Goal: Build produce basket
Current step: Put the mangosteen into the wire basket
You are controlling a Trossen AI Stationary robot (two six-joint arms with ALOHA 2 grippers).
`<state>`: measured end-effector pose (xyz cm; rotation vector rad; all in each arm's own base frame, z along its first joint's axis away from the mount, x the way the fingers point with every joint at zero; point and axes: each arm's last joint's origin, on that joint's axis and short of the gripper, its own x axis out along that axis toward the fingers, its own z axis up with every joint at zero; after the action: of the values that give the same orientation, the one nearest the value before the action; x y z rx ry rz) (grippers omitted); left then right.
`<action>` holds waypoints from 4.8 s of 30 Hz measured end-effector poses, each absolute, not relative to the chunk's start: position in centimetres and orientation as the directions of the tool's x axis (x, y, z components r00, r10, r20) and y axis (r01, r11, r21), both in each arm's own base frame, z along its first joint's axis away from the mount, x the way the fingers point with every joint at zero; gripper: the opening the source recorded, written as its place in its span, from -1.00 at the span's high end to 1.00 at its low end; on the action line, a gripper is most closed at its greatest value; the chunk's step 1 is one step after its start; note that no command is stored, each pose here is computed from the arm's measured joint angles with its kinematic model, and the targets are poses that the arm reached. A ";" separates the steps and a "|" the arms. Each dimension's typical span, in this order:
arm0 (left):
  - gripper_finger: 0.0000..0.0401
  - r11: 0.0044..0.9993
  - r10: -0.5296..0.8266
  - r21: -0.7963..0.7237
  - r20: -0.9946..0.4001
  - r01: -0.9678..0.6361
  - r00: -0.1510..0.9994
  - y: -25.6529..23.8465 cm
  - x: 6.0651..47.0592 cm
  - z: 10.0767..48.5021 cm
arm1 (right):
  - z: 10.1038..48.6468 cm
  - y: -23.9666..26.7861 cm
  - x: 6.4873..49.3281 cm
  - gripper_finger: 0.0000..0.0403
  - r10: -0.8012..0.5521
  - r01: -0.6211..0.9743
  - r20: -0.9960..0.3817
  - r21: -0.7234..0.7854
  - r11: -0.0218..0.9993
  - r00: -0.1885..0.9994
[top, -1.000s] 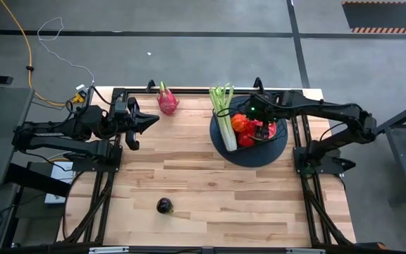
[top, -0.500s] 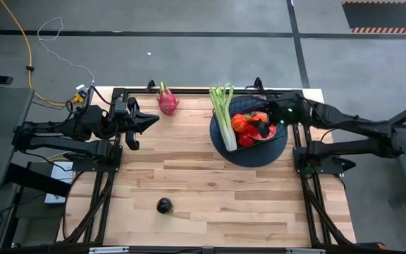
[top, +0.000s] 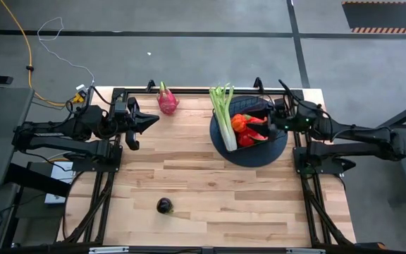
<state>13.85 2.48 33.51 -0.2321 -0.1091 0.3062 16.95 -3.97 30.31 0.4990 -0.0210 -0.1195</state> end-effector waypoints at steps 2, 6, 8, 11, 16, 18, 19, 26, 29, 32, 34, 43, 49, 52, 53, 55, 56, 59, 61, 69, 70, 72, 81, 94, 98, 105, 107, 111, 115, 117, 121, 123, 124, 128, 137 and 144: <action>1.00 0.927 0.311 -0.242 0.071 -0.286 0.948 2.5 13.9 33.5 | 30.4 -4.0 16.9 -0.71 -0.120 0.107 0.000 0.444 0.890 0.993; 1.00 0.923 0.324 -0.243 0.071 -0.298 0.944 2.5 13.8 33.5 | 30.5 -4.0 16.9 -0.71 -0.119 0.108 0.004 0.397 0.911 0.993; 1.00 0.922 0.327 -0.244 0.072 -0.302 0.942 2.5 13.8 33.5 | 30.5 -4.0 16.9 -0.71 -0.119 0.108 0.003 0.392 0.913 0.993; 1.00 0.922 0.327 -0.243 0.071 -0.302 0.942 2.5 13.8 33.5 | 30.5 -3.9 16.9 -0.71 -0.099 0.090 0.004 0.391 0.916 0.995; 1.00 0.922 0.327 -0.243 0.071 -0.302 0.942 2.5 13.8 33.5 | 30.5 -3.9 16.9 -0.71 -0.082 0.075 0.004 0.361 0.930 0.997; 1.00 0.922 0.327 -0.243 0.071 -0.302 0.942 2.5 13.8 33.5 | 30.5 -3.9 17.0 -0.71 -0.082 0.076 0.004 0.333 0.940 0.997; 1.00 0.922 0.328 -0.241 0.071 -0.303 0.942 2.5 13.8 33.5 | 30.5 -3.9 17.0 -0.71 -0.082 0.076 0.004 0.325 0.943 0.997; 1.00 0.936 0.327 -0.161 0.071 -0.312 0.942 2.5 13.8 33.5 | 30.5 -3.9 17.0 -0.71 -0.082 0.077 0.004 0.280 0.957 0.997; 0.98 0.939 0.328 -0.139 0.071 -0.316 0.942 2.5 13.8 33.5 | 30.5 -3.9 17.0 -0.71 -0.082 0.079 0.004 0.246 0.966 0.997; 0.94 0.939 0.329 -0.133 0.071 -0.318 0.942 2.5 13.8 33.5 | 30.6 -3.9 17.0 -0.68 -0.082 0.077 0.010 0.249 0.965 0.997; 0.90 0.939 0.329 -0.133 0.071 -0.318 0.942 2.5 13.8 33.5 | 30.6 -3.9 17.0 -0.62 -0.082 0.076 0.015 0.244 0.967 0.997; 0.73 0.941 0.320 -0.129 0.055 -0.312 0.946 2.5 13.9 33.4 | 30.8 -3.9 16.9 0.25 -0.082 0.072 0.032 0.236 0.969 0.996; 0.55 0.942 0.319 -0.123 0.044 -0.311 0.947 2.5 13.9 33.2 | 30.6 -3.8 17.0 0.92 -0.063 0.060 0.008 0.201 0.978 0.998; 0.44 0.943 0.321 -0.103 0.043 -0.315 0.946 2.5 13.9 33.2 | 30.6 -3.8 17.0 0.87 -0.060 0.057 0.007 0.219 0.974 0.998; 0.39 0.941 0.325 -0.113 0.042 -0.318 0.945 2.5 13.9 33.2 | 30.6 -3.8 17.0 0.88 -0.059 0.056 0.007 0.222 0.973 0.998; 0.28 0.935 0.330 -0.153 0.043 -0.320 0.943 2.5 13.8 33.2 | 30.6 -3.8 17.0 0.95 -0.048 0.045 0.006 0.222 0.974 0.999; 0.22 0.933 0.331 -0.162 0.044 -0.320 0.943 2.6 13.8 33.2 | 30.6 -3.7 17.0 0.97 -0.041 0.038 0.006 0.220 0.975 0.999; 0.00 0.932 0.331 -0.171 0.044 -0.319 0.943 2.6 13.8 33.2 | 30.6 -3.7 17.0 0.96 -0.038 0.035 0.007 0.223 0.974 0.999; -0.15 0.928 0.337 -0.187 0.048 -0.323 0.940 2.6 13.8 33.3 | 30.6 -3.7 17.0 0.96 -0.036 0.033 0.011 0.224 0.974 0.999; -0.67 0.916 0.366 -0.198 0.052 -0.350 0.929 2.7 13.8 33.3 | 30.8 -3.7 17.0 1.00 -0.016 0.009 0.027 0.228 0.974 1.000; -0.72 0.916 0.366 -0.198 0.052 -0.349 0.929 2.7 13.8 33.3 | 30.8 -3.7 17.0 1.00 -0.016 0.010 0.027 0.228 0.974 1.000; -0.80 0.920 0.355 -0.198 0.052 -0.338 0.934 2.6 13.8 33.3 | 30.8 -3.7 17.0 1.00 -0.016 0.009 0.028 0.229 0.973 0.999; -0.94 0.947 0.232 -0.231 0.017 -0.222 0.973 2.2 14.4 33.6 | 30.8 -3.7 17.0 1.00 -0.016 0.009 0.028 0.255 0.967 0.999; -0.94 0.980 -0.118 -0.199 -0.659 -0.021 0.743 -5.3 19.4 32.6 | 30.6 -3.7 17.0 1.00 -0.038 0.035 0.006 0.257 0.966 0.999; -0.94 0.980 -0.159 -0.198 -0.784 0.000 0.600 -8.9 20.8 29.7 | 30.2 -3.7 16.9 1.00 -0.038 0.045 -0.033 0.244 0.969 0.999; -0.94 0.997 -0.064 -0.031 -0.876 0.076 0.478 -14.3 22.9 24.4 | 29.6 -3.7 16.9 1.00 -0.037 0.055 -0.093 0.199 0.979 0.995; -0.94 0.997 -0.040 -0.002 -0.878 0.081 0.476 -15.3 23.7 23.1 | 29.5 -3.7 16.9 1.00 -0.036 0.056 -0.105 0.195 0.979 0.994; -0.94 0.996 -0.032 0.009 -0.894 0.088 0.447 -16.6 25.0 20.4 | 29.3 -3.7 16.9 1.00 -0.036 0.061 -0.126 0.199 0.978 0.991; -0.94 0.995 -0.014 0.024 -0.927 0.095 0.375 -16.9 25.7 18.2 | 29.2 -3.7 16.9 1.00 -0.035 0.062 -0.135 0.201 0.978 0.990; -0.94 0.995 -0.001 0.035 -0.935 0.096 0.356 -17.0 25.8 17.5 | 29.1 -3.7 16.9 1.00 -0.035 0.063 -0.142 0.202 0.977 0.989; -0.94 0.994 0.006 0.040 -0.950 0.102 0.311 -17.2 26.0 16.3 | 29.0 -3.7 16.8 1.00 -0.034 0.066 -0.158 0.205 0.976 0.987; -0.94 0.993 0.009 0.044 -0.953 0.108 0.302 -17.2 26.0 15.9 | 28.9 -3.7 16.8 1.00 -0.033 0.067 -0.163 0.206 0.976 0.986; -0.94 0.992 0.015 0.050 -0.955 0.112 0.298 -17.3 26.1 15.8 | 28.9 -3.7 16.8 1.00 -0.033 0.068 -0.165 0.207 0.976 0.986; -0.94 0.991 0.047 0.084 -0.950 0.105 0.310 -17.2 26.2 15.6 | 28.9 -3.7 16.8 1.00 -0.033 0.068 -0.166 0.207 0.976 0.986; -0.92 0.985 0.051 0.099 -0.952 0.145 0.301 -17.1 26.0 15.4 | 28.9 -3.7 16.8 1.00 -0.033 0.068 -0.166 0.207 0.976 0.986; -0.69 0.986 0.047 0.089 -0.960 0.143 0.275 -16.7 25.8 15.0 | 28.8 -3.7 16.8 1.00 -0.033 0.069 -0.175 0.208 0.976 0.984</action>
<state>25.84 -16.69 14.97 0.1697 1.2929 -0.0645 16.80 -3.69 28.77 0.2151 0.1718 -0.0517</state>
